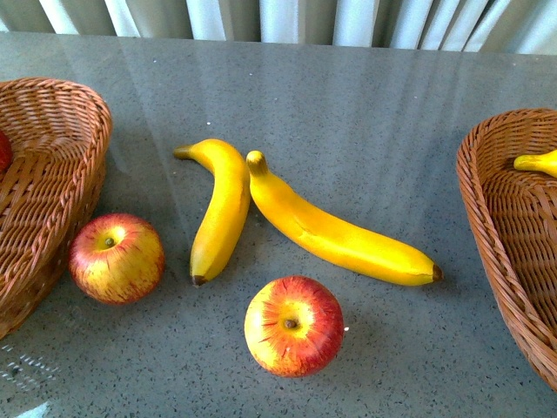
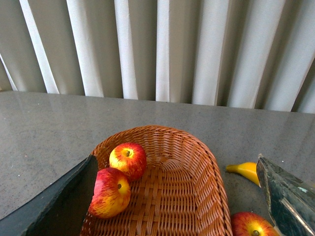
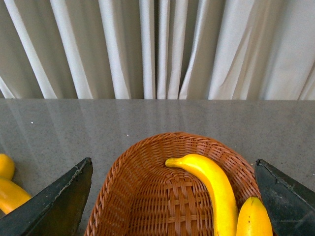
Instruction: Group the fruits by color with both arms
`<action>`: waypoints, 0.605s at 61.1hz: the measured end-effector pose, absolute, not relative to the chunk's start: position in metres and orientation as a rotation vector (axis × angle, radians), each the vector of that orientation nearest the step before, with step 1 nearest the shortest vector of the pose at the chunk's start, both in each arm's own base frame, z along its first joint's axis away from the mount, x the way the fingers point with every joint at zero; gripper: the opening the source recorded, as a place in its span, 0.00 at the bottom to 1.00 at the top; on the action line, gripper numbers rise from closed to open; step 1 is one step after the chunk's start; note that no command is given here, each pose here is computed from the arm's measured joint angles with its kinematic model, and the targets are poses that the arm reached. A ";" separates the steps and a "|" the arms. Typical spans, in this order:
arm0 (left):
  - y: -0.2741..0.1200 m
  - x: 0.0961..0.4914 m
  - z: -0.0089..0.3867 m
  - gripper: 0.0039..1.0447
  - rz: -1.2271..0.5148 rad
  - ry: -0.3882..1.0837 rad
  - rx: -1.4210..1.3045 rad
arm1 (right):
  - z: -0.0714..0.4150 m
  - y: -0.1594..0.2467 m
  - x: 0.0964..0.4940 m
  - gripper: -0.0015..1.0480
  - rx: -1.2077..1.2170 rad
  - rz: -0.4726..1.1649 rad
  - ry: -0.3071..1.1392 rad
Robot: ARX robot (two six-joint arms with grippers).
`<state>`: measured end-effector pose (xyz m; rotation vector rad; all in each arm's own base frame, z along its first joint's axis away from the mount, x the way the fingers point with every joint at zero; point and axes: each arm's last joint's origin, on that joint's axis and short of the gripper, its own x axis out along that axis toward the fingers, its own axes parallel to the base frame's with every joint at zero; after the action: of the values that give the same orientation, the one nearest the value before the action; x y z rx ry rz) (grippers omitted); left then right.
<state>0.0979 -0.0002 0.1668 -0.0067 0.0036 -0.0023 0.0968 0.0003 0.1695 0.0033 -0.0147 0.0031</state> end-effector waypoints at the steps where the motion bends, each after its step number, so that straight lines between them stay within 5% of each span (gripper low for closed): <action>1: 0.000 0.098 0.167 0.91 -0.003 0.004 -0.007 | 0.170 0.000 0.097 0.91 0.003 0.003 -0.015; 37: 0.000 0.098 0.167 0.91 -0.003 0.004 -0.007 | 0.170 0.000 0.097 0.91 0.003 0.003 -0.015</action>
<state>0.0979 -0.0002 0.1668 -0.0067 0.0036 -0.0027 0.0968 0.0003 0.1695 0.0033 -0.0147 0.0031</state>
